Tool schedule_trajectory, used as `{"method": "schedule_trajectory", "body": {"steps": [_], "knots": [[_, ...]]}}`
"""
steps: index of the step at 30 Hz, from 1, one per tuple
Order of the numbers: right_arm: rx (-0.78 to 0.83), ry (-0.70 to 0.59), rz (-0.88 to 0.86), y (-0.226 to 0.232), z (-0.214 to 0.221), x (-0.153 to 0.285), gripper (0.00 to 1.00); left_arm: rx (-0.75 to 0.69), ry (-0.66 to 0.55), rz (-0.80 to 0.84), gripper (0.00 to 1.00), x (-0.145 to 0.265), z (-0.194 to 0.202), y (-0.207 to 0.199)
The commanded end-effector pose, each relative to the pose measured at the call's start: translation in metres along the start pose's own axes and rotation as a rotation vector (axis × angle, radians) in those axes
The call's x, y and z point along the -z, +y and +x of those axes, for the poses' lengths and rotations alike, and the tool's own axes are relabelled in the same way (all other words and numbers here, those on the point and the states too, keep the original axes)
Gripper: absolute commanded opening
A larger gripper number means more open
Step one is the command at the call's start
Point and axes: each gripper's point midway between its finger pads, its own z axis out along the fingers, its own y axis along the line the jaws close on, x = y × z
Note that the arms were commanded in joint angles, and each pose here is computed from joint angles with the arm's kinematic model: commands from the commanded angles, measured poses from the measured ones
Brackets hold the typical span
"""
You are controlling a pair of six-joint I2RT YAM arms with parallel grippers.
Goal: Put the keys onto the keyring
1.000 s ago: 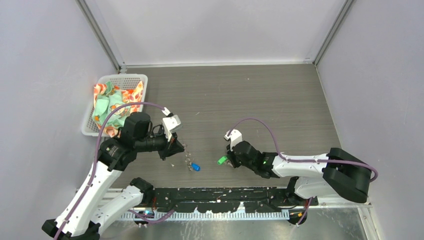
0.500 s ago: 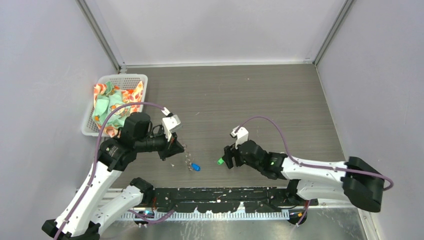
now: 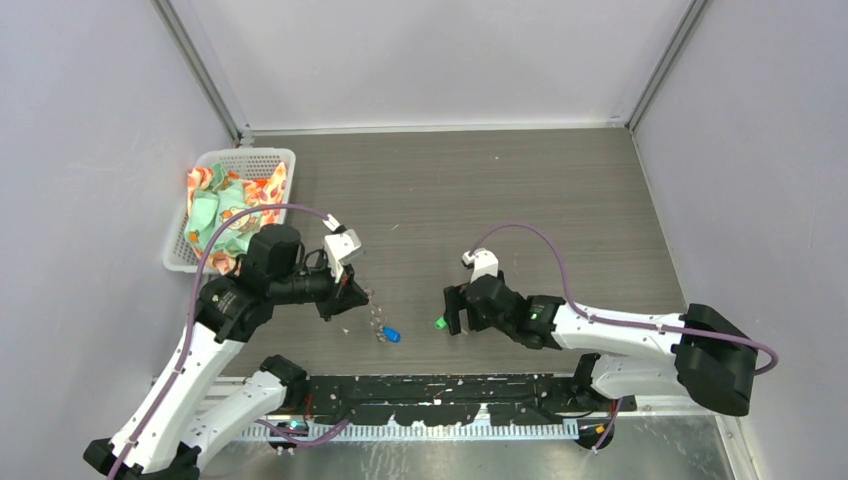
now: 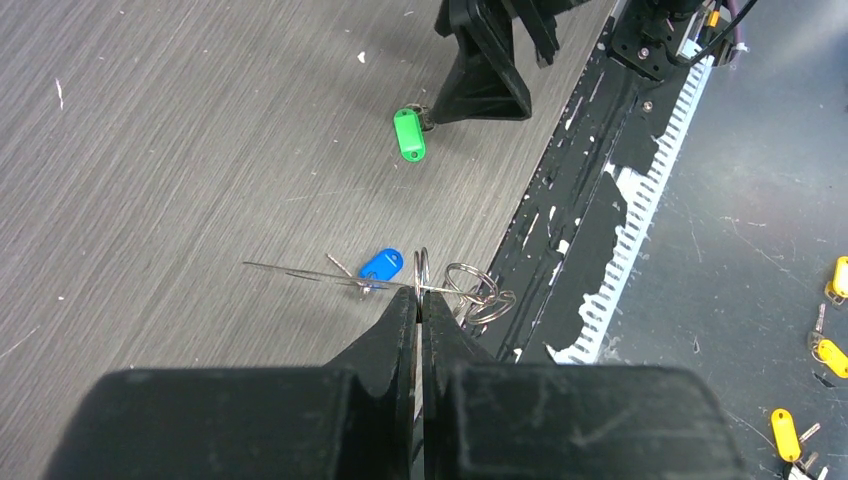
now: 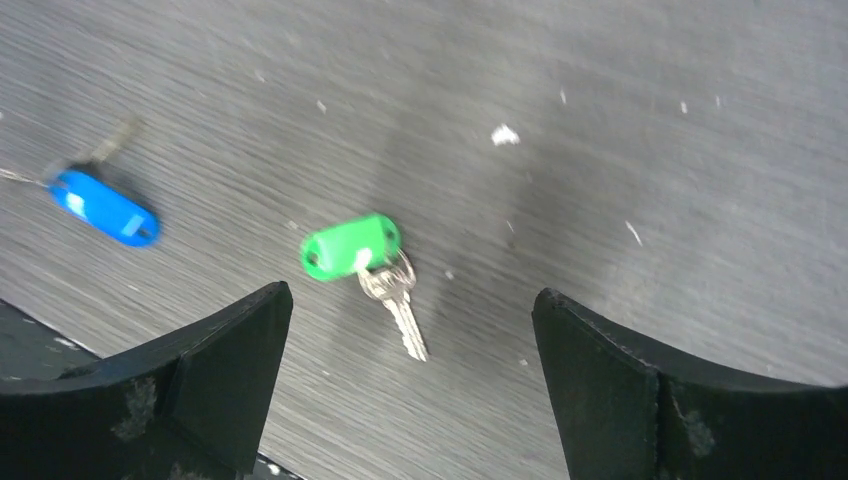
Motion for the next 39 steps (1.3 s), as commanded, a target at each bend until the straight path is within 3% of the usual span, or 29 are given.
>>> {"method": "schedule_trajectory", "body": {"steps": [1, 2, 5, 12, 19, 29, 39], "knots": [[-0.042, -0.113, 0.003, 0.001, -0.018, 0.005, 0.94, -0.025, -0.062, -0.006, 0.01, 0.009, -0.023, -0.003], [-0.044, -0.126, 0.005, 0.000, -0.020, 0.006, 0.91, -0.026, -0.060, -0.008, 0.01, 0.010, -0.022, -0.003], [-0.024, -0.102, -0.021, 0.005, -0.014, 0.002, 0.70, -0.029, -0.060, -0.010, 0.00, 0.010, -0.021, -0.003], [0.044, 0.022, -0.008, 0.011, 0.022, -0.025, 0.50, -0.023, -0.059, -0.008, 0.00, 0.009, -0.021, -0.003], [0.045, -0.017, -0.007, 0.017, 0.012, -0.034, 0.46, -0.028, -0.058, -0.012, 0.00, 0.010, -0.021, -0.003], [0.044, -0.018, 0.012, 0.014, 0.014, -0.038, 0.30, -0.024, -0.059, -0.008, 0.01, 0.009, -0.021, -0.003], [0.056, -0.021, 0.049, 0.006, 0.016, -0.041, 0.26, -0.017, -0.064, -0.003, 0.01, 0.011, -0.022, -0.005]]}}
